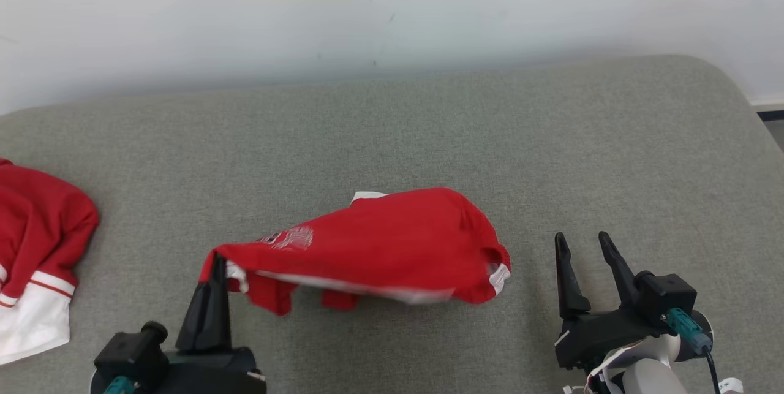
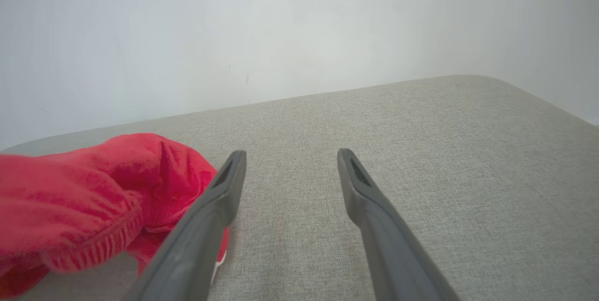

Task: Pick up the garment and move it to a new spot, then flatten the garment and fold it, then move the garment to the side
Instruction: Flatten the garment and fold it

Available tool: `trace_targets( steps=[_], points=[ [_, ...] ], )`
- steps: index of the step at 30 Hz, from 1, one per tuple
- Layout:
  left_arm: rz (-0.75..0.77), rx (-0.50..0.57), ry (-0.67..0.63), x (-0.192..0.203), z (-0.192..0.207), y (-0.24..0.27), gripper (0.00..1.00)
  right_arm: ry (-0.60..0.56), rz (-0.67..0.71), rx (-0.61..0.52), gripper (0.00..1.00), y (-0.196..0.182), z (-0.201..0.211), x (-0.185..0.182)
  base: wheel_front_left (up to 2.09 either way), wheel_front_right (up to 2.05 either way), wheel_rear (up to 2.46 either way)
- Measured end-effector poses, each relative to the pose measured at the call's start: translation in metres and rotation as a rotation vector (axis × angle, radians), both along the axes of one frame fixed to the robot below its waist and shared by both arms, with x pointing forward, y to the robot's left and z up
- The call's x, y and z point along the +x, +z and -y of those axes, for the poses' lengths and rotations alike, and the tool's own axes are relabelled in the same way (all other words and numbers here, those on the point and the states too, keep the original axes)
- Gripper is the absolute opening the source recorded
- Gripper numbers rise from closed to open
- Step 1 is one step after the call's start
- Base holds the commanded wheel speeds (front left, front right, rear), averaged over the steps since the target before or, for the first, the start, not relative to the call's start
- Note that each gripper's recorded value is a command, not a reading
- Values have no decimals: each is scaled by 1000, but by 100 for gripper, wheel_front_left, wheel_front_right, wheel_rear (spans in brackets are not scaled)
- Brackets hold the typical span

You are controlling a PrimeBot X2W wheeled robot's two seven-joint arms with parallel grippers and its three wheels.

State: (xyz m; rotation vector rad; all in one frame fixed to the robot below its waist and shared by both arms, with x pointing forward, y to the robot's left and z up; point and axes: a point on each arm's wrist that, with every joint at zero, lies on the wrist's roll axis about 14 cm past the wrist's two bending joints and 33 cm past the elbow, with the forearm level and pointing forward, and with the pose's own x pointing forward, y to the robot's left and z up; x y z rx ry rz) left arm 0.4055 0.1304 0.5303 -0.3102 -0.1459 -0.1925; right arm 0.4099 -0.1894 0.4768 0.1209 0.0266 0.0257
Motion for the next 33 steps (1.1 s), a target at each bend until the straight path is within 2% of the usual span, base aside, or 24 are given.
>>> trace_targets(
  steps=[2, 3, 5, 6, 10, 15, 19, 27, 33],
  points=[
    [-55, 1, 25, 0, -9, -18, 2, 4, -8, -2, 100, -3, -1, 0, 0, 0, 0],
    [-90, 10, 24, 0, -9, -29, 12, 7, -12, -2, 100, -4, -2, 0, 0, 0, 0],
    [-135, 11, 33, 1, -12, -44, 49, 13, -23, -5, 100, -8, -3, 0, 0, 0, 0],
    [-163, 19, 40, 1, -14, -53, 100, 20, -29, -7, 100, -10, -5, 1, 0, 0, 0],
    [-282, 52, 87, 0, -31, -92, 100, 56, -49, -13, 100, -18, -17, 1, 0, 0, 0],
    [-325, 126, 181, 0, -56, -104, 100, 116, -59, -10, 100, -22, -36, 1, 0, 0, 0],
    [-327, 145, 212, -8, -68, -104, 100, 210, -63, -4, 100, -23, -67, -6, 0, 0, 0],
    [-309, 132, 206, -25, -65, -97, 100, 374, -147, 13, 100, -49, -119, -41, 0, 0, 0],
    [-295, 123, 191, -34, -59, -92, 100, 385, -267, 9, 100, -82, -119, -53, 0, 0, 0]
  ],
)
